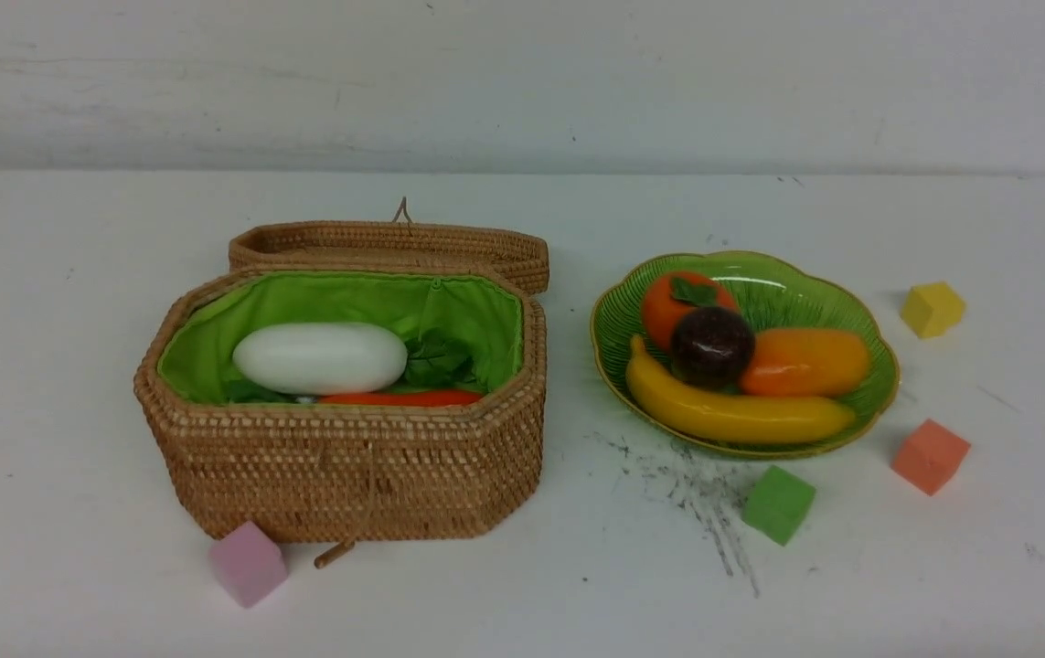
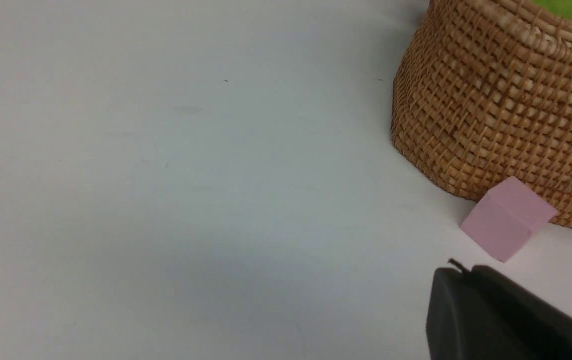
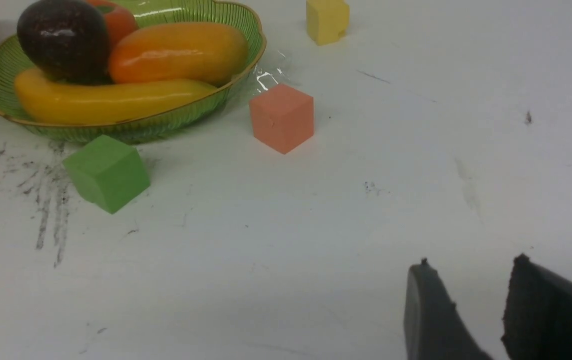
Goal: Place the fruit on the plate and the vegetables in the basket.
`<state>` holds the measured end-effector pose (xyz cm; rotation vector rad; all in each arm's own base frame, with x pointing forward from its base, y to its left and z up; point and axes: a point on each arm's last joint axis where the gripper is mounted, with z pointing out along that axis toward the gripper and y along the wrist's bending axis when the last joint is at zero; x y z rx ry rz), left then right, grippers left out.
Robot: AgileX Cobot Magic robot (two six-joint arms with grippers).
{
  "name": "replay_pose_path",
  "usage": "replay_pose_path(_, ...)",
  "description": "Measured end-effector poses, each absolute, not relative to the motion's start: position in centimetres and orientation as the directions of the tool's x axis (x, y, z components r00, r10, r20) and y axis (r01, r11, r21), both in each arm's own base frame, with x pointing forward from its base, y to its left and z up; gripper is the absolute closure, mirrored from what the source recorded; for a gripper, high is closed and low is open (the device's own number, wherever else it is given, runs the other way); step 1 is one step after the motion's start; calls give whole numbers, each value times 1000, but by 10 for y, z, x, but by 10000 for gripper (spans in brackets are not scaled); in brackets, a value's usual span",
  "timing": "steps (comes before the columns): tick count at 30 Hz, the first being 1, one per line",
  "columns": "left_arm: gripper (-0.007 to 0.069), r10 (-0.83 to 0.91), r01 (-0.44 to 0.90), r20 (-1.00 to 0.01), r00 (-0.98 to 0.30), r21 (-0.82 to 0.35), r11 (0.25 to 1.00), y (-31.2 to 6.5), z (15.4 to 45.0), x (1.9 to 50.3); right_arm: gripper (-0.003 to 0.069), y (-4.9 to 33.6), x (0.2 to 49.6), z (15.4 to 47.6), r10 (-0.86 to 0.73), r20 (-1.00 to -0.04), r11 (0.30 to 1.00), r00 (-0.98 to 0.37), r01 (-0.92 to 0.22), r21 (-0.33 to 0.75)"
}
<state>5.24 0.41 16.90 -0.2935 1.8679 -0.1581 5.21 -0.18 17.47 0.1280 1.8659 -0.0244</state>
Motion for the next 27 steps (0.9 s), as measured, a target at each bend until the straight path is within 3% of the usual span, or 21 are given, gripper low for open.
replay_pose_path(27, 597, -280, -122, -915, -289, -255, 959, 4, 169, 52, 414, -2, 52, 175, 76, -954, 994, -289, 101, 49)
